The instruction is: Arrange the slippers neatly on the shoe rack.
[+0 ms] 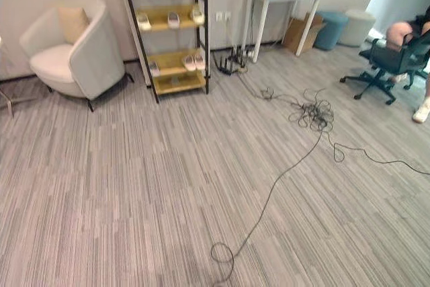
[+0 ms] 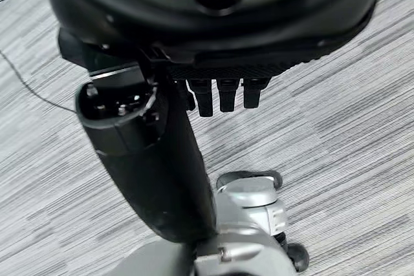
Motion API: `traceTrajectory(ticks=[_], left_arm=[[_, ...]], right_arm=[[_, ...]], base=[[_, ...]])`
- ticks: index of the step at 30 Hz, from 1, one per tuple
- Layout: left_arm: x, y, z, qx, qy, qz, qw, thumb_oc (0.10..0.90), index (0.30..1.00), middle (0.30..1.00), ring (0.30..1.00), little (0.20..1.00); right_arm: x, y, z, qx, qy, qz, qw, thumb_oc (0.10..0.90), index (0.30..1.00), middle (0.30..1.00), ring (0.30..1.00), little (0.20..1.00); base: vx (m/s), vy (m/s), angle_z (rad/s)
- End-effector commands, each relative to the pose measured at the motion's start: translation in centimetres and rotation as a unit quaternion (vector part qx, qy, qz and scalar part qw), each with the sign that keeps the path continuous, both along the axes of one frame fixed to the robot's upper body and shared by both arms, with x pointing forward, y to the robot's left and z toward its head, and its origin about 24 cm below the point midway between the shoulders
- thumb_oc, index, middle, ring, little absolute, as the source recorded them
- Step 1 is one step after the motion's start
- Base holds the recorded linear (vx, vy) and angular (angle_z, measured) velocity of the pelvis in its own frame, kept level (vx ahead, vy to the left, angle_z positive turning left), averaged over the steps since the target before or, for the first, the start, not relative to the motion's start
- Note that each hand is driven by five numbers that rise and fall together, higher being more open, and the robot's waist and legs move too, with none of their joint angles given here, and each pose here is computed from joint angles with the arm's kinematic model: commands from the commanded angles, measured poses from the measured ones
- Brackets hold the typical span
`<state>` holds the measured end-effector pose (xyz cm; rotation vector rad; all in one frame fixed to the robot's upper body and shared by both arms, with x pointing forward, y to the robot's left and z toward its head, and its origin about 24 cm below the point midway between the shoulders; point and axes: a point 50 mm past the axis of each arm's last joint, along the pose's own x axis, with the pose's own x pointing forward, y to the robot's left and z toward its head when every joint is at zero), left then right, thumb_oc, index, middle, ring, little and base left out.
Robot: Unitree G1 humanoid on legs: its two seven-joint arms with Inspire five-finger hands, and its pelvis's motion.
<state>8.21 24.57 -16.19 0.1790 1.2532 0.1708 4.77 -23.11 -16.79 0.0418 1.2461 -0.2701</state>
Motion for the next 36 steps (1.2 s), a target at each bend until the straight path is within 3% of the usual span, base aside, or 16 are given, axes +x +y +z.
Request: traceTrajectory(ticks=[1, 7, 10, 12, 19, 24, 28, 32, 34, 36], left_arm=[[0.6, -0.6, 0.0, 0.001, -0.008, -0.020, 1.000, 0.800, 0.900, 0.900, 0.900, 0.900], [-0.1, -1.9, -0.4, -0.009, 0.007, -0.038, 0.999, 0.800, 0.900, 0.900, 0.900, 0.900], [-1.6, -0.8, -0.5, 0.006, 0.036, -0.038, 0.999, 0.800, 0.900, 0.900, 0.900, 0.900], [-2.1, 0.0, -0.4, 0.022, 0.048, -0.048, 0.997, 0.800, 0.900, 0.900, 0.900, 0.900], [2.6, 1.6, 1.1, 0.055, -0.025, -0.060, 0.996, 0.800, 0.900, 0.900, 0.900, 0.900], [4.5, 1.9, 1.8, 0.058, -0.070, -0.038, 0.995, 0.800, 0.900, 0.900, 0.900, 0.900], [5.4, -0.1, 1.5, 0.052, -0.069, -0.102, 0.991, 0.800, 0.900, 0.900, 0.900, 0.900], [2.8, -1.6, 0.3, 0.032, -0.012, -0.128, 0.991, 0.800, 0.900, 0.900, 0.900, 0.900], [-0.1, -2.5, -0.6, 0.009, 0.032, -0.125, 0.992, 0.800, 0.900, 0.900, 0.900, 0.900], [-0.7, -2.8, -0.8, 0.003, 0.038, -0.125, 0.991, 0.800, 0.900, 0.900, 0.900, 0.900]], right_arm=[[0.4, -1.2, 0.5, -0.022, -0.018, 0.005, 1.000, 0.800, 0.900, 0.900, 0.900, 0.900], [-0.7, -1.3, 0.2, -0.035, 0.016, 0.021, 0.999, 0.800, 0.900, 0.900, 0.900, 0.900], [-0.9, 0.1, -0.2, -0.030, 0.041, 0.113, 0.992, 0.800, 0.900, 0.900, 0.900, 0.900], [-1.2, 0.5, -0.2, -0.023, 0.043, 0.126, 0.991, 0.800, 0.900, 0.900, 0.900, 0.900], [1.8, 0.6, 0.4, -0.032, -0.012, 0.162, 0.986, 0.800, 0.900, 0.900, 0.900, 0.900], [0.9, 1.0, 0.1, -0.025, 0.003, 0.166, 0.986, 0.800, 0.900, 0.900, 0.900, 0.900], [-1.1, 0.4, -0.2, -0.025, 0.044, 0.140, 0.989, 0.800, 0.900, 0.900, 0.900, 0.900], [-2.4, -0.2, -0.2, -0.027, 0.064, 0.106, 0.992, 0.800, 0.900, 0.900, 0.900, 0.900], [-2.7, -0.8, -0.2, -0.029, 0.073, 0.102, 0.992, 0.800, 0.900, 0.900, 0.900, 0.900], [-3.1, -1.1, -0.1, -0.033, 0.081, 0.102, 0.991, 0.800, 0.900, 0.900, 0.900, 0.900]], base=[[0.16, -0.033, 0.06], [0.44, 0.169, 0.08], [0.63, 0.218, -0.24], [0.73, 0.350, -0.31], [0.42, 0.300, -0.14], [0.50, 0.073, -0.05], [0.66, -0.055, 0.33], [0.68, -0.145, 0.69], [0.79, -0.261, 0.39], [0.40, -0.247, 0.04]])
